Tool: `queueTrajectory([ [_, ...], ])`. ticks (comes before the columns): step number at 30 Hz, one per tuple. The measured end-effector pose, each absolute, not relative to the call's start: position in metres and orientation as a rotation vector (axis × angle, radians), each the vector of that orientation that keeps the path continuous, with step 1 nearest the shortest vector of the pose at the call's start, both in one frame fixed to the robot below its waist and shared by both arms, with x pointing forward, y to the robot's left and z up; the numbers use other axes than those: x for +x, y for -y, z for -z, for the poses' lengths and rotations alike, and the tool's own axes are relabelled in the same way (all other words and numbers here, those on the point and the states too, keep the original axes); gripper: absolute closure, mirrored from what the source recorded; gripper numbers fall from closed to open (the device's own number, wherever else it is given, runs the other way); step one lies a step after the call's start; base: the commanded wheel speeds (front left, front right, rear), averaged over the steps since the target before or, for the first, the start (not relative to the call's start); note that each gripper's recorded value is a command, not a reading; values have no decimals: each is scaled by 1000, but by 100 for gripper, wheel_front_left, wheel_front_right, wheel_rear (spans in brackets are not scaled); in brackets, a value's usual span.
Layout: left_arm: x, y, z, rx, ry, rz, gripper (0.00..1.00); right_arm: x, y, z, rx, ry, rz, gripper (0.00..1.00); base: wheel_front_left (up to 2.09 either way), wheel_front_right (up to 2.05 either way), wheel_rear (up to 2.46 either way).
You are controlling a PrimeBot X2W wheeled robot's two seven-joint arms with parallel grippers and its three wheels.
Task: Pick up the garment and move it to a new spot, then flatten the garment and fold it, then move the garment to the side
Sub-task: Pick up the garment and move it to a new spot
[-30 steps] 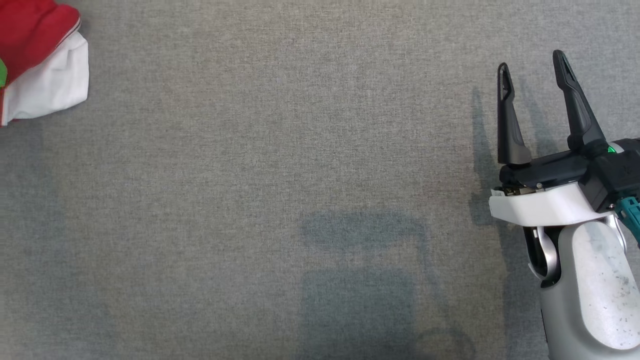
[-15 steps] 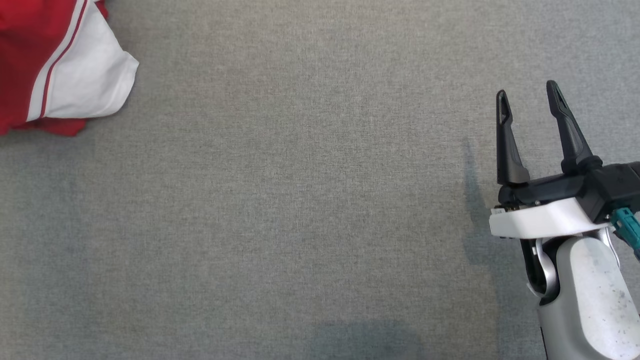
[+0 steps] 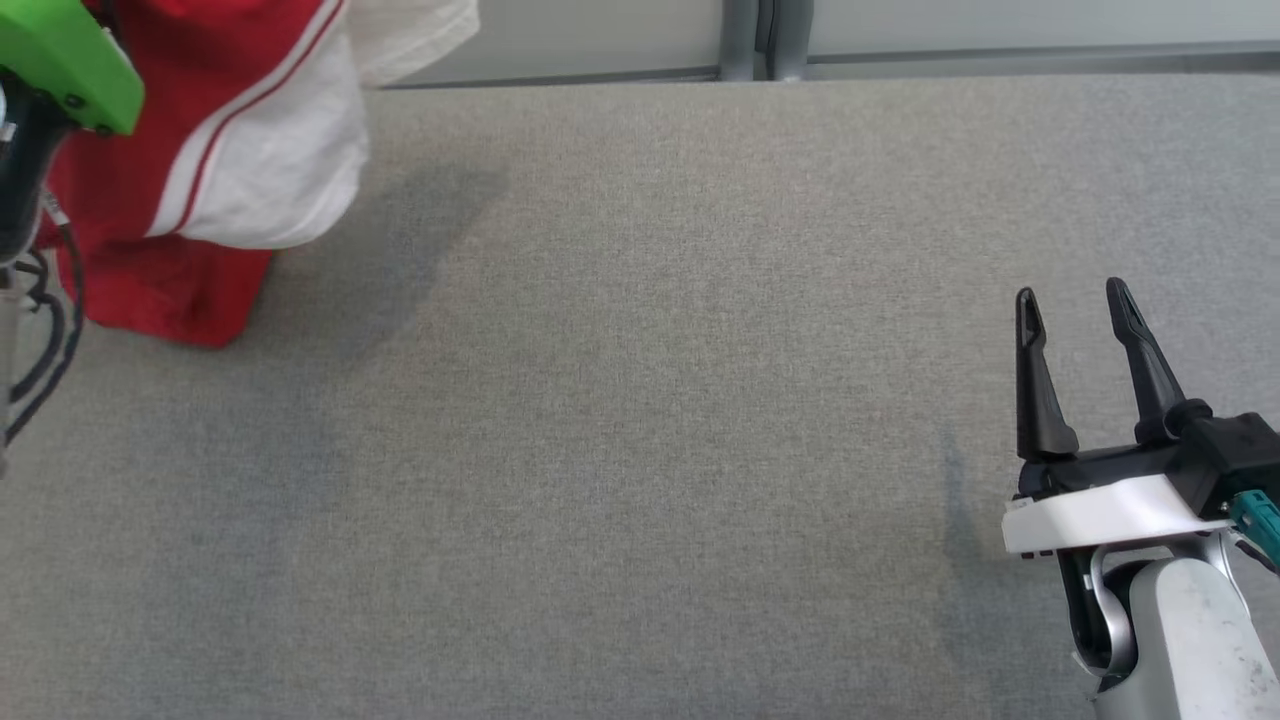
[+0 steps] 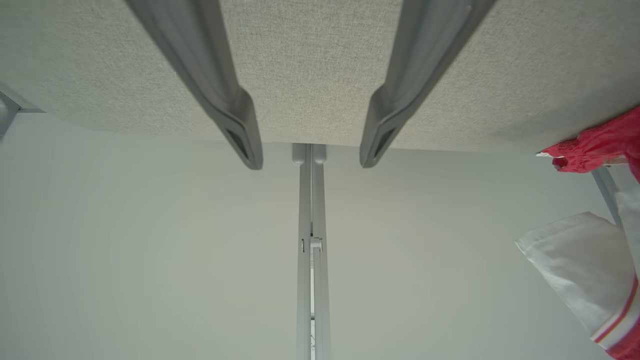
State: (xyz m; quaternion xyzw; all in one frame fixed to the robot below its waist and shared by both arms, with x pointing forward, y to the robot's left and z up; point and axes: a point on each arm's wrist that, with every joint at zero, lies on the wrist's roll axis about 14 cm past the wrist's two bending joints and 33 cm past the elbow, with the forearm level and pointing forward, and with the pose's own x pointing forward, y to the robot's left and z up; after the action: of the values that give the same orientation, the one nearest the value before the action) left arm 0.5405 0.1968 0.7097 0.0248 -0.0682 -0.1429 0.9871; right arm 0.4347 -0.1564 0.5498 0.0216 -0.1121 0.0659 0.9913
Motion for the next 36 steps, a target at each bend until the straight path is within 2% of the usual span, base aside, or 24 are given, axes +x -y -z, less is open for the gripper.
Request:
queueTrajectory([
  [6, 511, -149, -731, 7, 213, 413, 100, 418, 166, -562, 42, 250, -106, 0, 0, 0, 0],
  [12, 481, -79, -714, -71, 205, 573, 100, 405, 175, -569, 36, 268, -83, 0, 0, 0, 0],
  [23, 451, 39, -636, -271, 41, 795, 100, 394, 190, -567, 32, 258, -40, 0, 0, 0, 0],
  [32, 415, 119, -593, -260, -80, 1017, 100, 381, 218, -558, 12, 227, 42, 0, 0, 0, 0],
  [36, 415, 135, -577, -257, -128, 1052, 100, 376, 228, -556, 6, 218, 70, 0, 0, 0, 0],
])
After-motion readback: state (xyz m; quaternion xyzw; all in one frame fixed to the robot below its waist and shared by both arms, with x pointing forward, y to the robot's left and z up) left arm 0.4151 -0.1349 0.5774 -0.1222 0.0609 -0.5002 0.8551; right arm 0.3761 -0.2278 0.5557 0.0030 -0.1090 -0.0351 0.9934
